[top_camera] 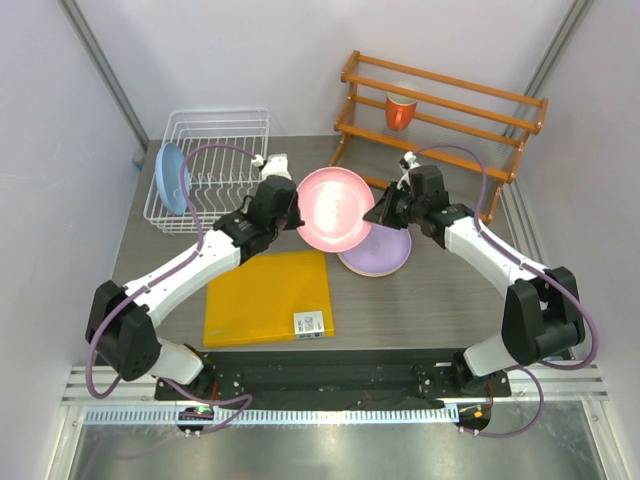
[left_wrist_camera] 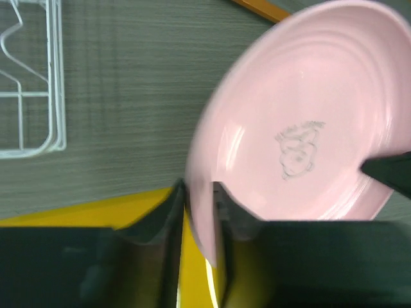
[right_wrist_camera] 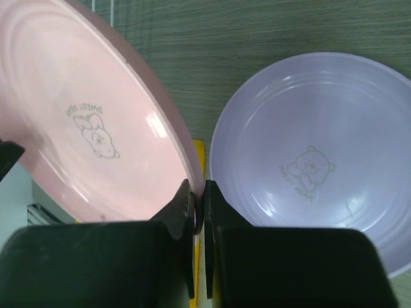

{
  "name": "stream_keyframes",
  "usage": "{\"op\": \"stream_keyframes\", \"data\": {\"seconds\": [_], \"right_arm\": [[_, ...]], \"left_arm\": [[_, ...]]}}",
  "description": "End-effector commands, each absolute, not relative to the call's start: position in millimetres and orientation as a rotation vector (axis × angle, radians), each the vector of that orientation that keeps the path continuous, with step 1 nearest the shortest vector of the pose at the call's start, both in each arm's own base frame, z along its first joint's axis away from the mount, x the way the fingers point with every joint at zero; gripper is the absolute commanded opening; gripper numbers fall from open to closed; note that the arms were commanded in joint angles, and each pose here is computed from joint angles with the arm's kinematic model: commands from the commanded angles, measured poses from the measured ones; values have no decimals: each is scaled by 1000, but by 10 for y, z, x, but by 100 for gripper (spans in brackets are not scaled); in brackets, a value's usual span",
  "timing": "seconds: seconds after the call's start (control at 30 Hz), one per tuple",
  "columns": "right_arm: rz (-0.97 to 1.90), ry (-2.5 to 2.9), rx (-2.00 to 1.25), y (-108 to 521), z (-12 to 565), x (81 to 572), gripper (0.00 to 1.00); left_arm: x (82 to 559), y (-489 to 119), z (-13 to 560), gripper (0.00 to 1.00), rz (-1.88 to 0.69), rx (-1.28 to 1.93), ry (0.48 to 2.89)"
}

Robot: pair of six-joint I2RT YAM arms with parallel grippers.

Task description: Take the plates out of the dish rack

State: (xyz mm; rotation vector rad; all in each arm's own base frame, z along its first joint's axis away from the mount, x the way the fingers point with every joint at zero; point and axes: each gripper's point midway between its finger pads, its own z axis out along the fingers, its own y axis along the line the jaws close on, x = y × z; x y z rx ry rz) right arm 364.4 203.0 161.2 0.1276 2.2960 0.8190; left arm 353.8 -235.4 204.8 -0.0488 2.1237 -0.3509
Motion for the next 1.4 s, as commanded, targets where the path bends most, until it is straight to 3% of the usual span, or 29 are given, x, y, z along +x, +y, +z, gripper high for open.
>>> {"op": "stream_keyframes", "data": {"seconds": [0.0,0.03,0.13,0.23,0.47,0.9,0.93,1.0,1.03,1.1,1.37], "right_arm": [[738,2233,154,1904,1742,3681,1],[704,2245,168,1845,1718,3658,1],[628,2248,225,1619,1708,3612,1],[573,2288,288,1384,1575,3536,1],[504,2398,362,1100,1229,3336,1],[471,2459,394,1065,903,3324,4],[466,2471,393,1066,858,3338,6],[482,2478,383,1098,838,3368,19],[478,2488,385,1090,807,3377,38],[469,2489,378,1083,805,3399,52],[303,2406,345,827,1188,3432,68]], "left_arm": [[3580,-2444,2348,41,-424,-69,2020],[3597,-2358,2348,56,-369,-79,2011],[3637,-2108,2355,85,-213,-92,1989],[3648,-1889,2405,100,-85,-104,1956],[3605,-1199,2732,100,303,-147,1789],[3745,-234,2701,99,603,-299,1761],[3766,-183,2682,100,620,-302,1768],[3805,-22,2690,99,650,-341,1766],[3842,7,2655,99,650,-337,1776],[3887,163,2664,99,665,-371,1774],[4172,751,2587,99,793,-462,1775]]}}
